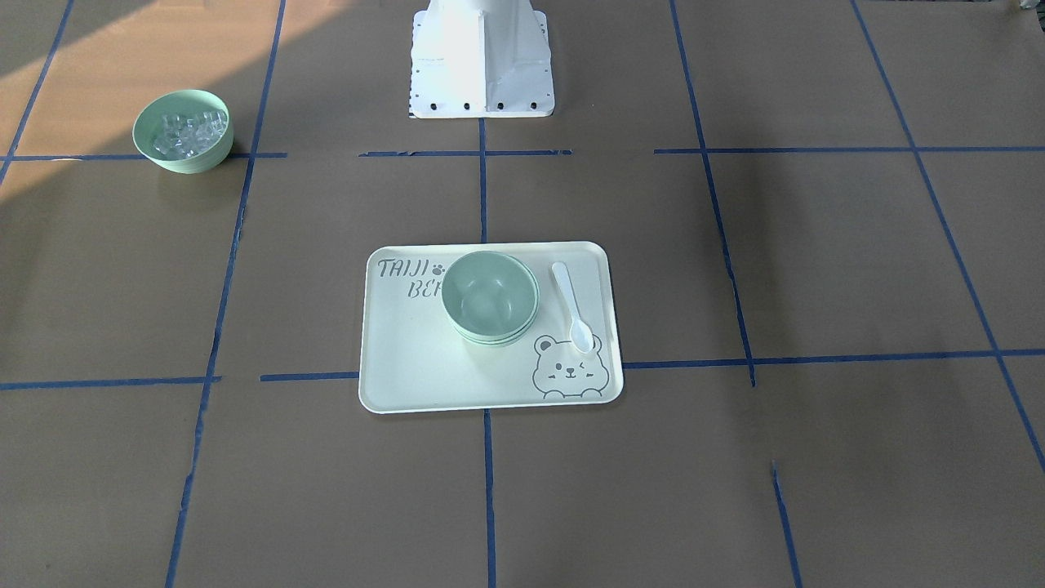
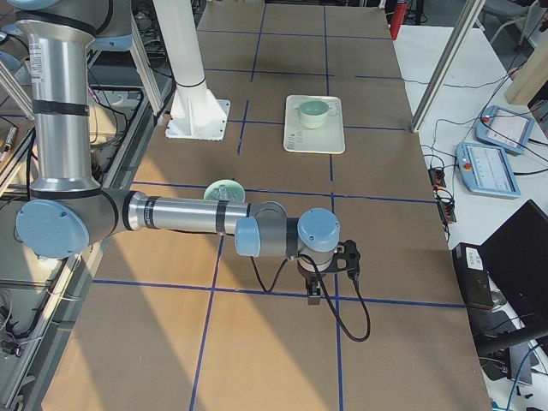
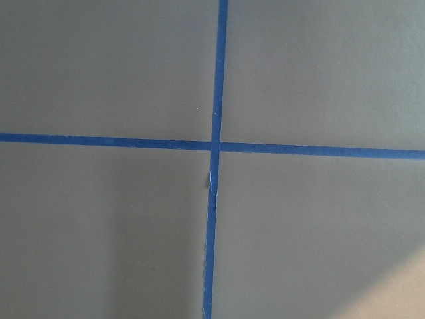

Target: Stack green bowls together

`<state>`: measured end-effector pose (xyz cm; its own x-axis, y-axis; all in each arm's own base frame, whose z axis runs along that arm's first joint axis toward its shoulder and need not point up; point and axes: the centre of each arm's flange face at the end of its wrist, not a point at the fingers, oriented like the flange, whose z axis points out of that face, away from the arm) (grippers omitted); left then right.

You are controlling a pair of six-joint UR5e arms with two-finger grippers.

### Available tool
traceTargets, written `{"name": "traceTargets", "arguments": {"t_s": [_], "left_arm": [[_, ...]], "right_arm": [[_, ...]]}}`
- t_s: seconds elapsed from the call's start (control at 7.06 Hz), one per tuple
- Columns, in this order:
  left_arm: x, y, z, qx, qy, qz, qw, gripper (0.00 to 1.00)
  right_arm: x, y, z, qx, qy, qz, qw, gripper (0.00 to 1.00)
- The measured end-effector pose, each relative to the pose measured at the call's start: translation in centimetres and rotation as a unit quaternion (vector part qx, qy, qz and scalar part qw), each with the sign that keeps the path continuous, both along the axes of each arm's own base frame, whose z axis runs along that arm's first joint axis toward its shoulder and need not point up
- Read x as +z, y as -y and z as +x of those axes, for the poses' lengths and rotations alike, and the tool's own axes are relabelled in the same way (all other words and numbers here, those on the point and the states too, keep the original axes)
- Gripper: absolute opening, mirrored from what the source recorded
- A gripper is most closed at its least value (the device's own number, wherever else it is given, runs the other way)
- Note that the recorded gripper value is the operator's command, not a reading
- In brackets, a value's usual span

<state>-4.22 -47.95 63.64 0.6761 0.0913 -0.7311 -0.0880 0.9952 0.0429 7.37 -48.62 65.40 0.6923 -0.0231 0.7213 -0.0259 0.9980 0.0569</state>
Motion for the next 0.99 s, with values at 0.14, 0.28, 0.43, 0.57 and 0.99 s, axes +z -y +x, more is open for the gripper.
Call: {"name": "traceTargets", "arguments": {"t_s": [0.14,0.28,0.43,0.57,0.99], "left_arm": [[-0.05,0.04,-0.01,0.000,0.000,0.000,1.0000,1.00],[-0.09,0.07,-0.01,-0.001,0.000,0.000,1.0000,1.00],[-0.09,0.07,-0.01,-0.003,0.000,-0.002,1.0000,1.00],[-0.16,0.11,-0.01,-0.010,0.000,-0.009,0.9999,1.00],[-0.30,0.23,-0.02,-0.024,0.002,-0.023,0.9994,1.00]], "right_arm": [[-0.19,0.10,0.05,0.009,-0.002,-0.007,0.9999,1.00],[-0.30,0.14,0.07,0.013,-0.003,-0.009,0.9999,1.00],[-0.34,0.16,0.08,0.015,-0.003,-0.010,0.9998,1.00],[-0.39,0.19,0.08,0.015,-0.003,-0.010,0.9998,1.00],[-0.42,0.21,0.07,0.015,-0.003,-0.010,0.9998,1.00]]}}
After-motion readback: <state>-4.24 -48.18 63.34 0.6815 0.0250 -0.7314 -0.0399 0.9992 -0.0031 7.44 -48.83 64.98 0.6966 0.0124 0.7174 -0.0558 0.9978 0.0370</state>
